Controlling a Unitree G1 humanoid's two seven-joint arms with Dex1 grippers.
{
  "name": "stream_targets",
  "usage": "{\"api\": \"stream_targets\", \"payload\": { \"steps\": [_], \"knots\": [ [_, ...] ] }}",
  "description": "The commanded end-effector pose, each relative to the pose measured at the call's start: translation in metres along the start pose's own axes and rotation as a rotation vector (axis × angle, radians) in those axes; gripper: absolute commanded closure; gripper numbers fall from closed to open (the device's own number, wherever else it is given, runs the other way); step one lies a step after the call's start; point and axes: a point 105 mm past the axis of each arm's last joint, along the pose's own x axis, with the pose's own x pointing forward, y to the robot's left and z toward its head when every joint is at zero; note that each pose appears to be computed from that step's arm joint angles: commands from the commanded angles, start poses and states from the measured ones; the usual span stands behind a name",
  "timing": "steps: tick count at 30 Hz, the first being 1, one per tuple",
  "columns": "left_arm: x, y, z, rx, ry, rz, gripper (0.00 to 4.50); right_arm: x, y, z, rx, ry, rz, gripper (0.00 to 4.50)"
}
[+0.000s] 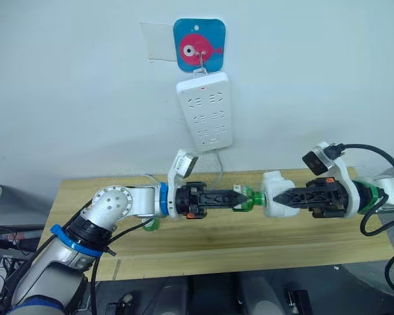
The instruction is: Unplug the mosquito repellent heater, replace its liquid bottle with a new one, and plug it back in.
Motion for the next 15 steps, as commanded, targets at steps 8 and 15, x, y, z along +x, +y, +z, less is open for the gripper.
{"api": "stream_targets", "payload": {
  "steps": [8,15],
  "knots": [
    [-0.014,-0.012,0.006,-0.025,-0.043,0.003,2.24,-0.015,-0.008,0.003,-0.001,-0.063,-0.082,1.46],
    [-0.041,-0.01,0.005,0.039,-0.057,0.088,2.24,-0.044,-0.017,0.02,-0.023,-0.167,-0.22,1.46]
  ]
}}
